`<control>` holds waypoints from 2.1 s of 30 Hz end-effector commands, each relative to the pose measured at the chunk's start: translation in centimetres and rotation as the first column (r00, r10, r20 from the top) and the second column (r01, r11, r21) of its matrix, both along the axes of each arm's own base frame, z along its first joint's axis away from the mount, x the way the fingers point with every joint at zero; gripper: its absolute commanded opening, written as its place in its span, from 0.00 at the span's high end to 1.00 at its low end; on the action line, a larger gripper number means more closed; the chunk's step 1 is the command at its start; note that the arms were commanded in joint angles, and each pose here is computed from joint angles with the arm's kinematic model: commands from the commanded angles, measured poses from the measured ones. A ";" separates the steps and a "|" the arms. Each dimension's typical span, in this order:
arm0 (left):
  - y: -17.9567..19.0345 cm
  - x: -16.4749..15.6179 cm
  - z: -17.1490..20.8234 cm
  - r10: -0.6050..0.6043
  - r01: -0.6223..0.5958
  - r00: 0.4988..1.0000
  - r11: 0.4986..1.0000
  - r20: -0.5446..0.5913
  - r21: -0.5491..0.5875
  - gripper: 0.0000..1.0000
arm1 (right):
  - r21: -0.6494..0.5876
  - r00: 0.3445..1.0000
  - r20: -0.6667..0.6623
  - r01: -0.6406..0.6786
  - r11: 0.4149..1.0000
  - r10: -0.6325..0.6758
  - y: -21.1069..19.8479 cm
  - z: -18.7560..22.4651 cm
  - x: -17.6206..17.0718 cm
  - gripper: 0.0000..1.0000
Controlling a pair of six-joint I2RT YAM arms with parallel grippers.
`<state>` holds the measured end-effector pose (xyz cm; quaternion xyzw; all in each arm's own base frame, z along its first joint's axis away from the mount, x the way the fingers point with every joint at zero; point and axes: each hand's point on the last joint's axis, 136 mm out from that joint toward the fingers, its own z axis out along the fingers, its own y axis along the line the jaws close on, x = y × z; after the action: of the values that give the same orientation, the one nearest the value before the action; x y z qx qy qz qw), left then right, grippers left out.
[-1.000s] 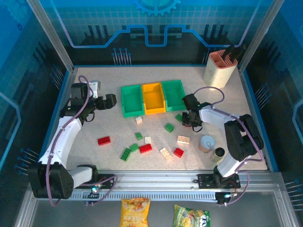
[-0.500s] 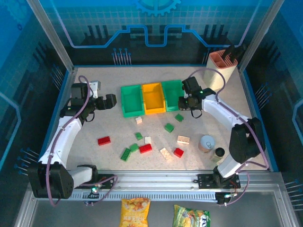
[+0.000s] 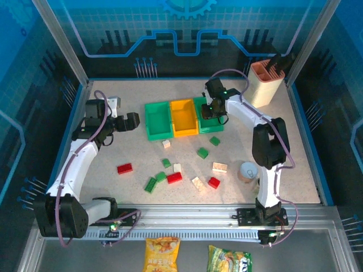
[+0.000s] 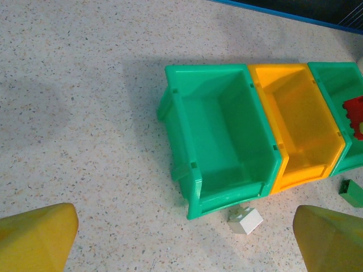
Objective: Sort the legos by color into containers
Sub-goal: Place the lego in the container.
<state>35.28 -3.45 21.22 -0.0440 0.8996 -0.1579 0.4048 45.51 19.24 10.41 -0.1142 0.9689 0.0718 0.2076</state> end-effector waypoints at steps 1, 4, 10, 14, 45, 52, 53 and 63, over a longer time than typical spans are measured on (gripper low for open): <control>-0.1 -0.1 -0.4 -0.020 0.020 1.000 1.000 -0.004 0.007 0.02 | -0.022 1.000 -0.027 0.003 1.000 -0.004 -0.4 -1.1 0.9 0.72; 0.0 -0.2 -0.5 -0.018 0.018 1.000 1.000 -0.010 0.012 0.02 | -0.035 0.999 -0.050 -0.001 0.999 -0.001 -0.3 -2.6 1.5 0.72; -0.1 -0.1 -0.7 -0.020 0.020 1.000 1.000 -0.018 0.009 0.02 | -0.061 0.997 -0.083 0.002 0.998 -0.007 -0.3 -5.2 2.3 0.72; -0.2 -0.2 -0.9 -0.022 0.022 0.999 1.000 -0.024 0.005 0.02 | -0.065 0.995 -0.099 0.012 0.998 -0.019 -0.3 -6.3 2.3 0.70; -3.9 -4.0 -3.5 -0.073 0.072 0.959 0.997 -0.272 -0.016 0.12 | 0.169 1.000 0.009 0.008 0.986 -0.010 1.0 4.5 -4.3 0.49; -7.2 -7.2 -7.6 -0.037 0.043 0.916 0.999 -0.400 0.007 0.20 | 0.203 1.000 -0.009 -0.011 0.979 0.013 1.1 3.8 -6.0 0.49; -7.4 -7.7 -8.2 -0.019 0.033 0.911 0.999 -0.412 0.028 0.20 | 0.206 1.000 -0.012 -0.014 0.978 0.017 1.1 3.7 -6.1 0.49; -7.8 -12.8 -12.0 0.111 -0.098 0.845 0.994 -0.524 0.052 0.28 | 0.277 0.998 -0.011 -0.059 0.959 0.065 1.9 4.4 -6.8 0.49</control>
<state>24.11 -12.27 10.39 -0.0720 0.9747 -0.1244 0.1712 39.23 20.17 13.35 -0.0997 0.9581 0.1792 0.1999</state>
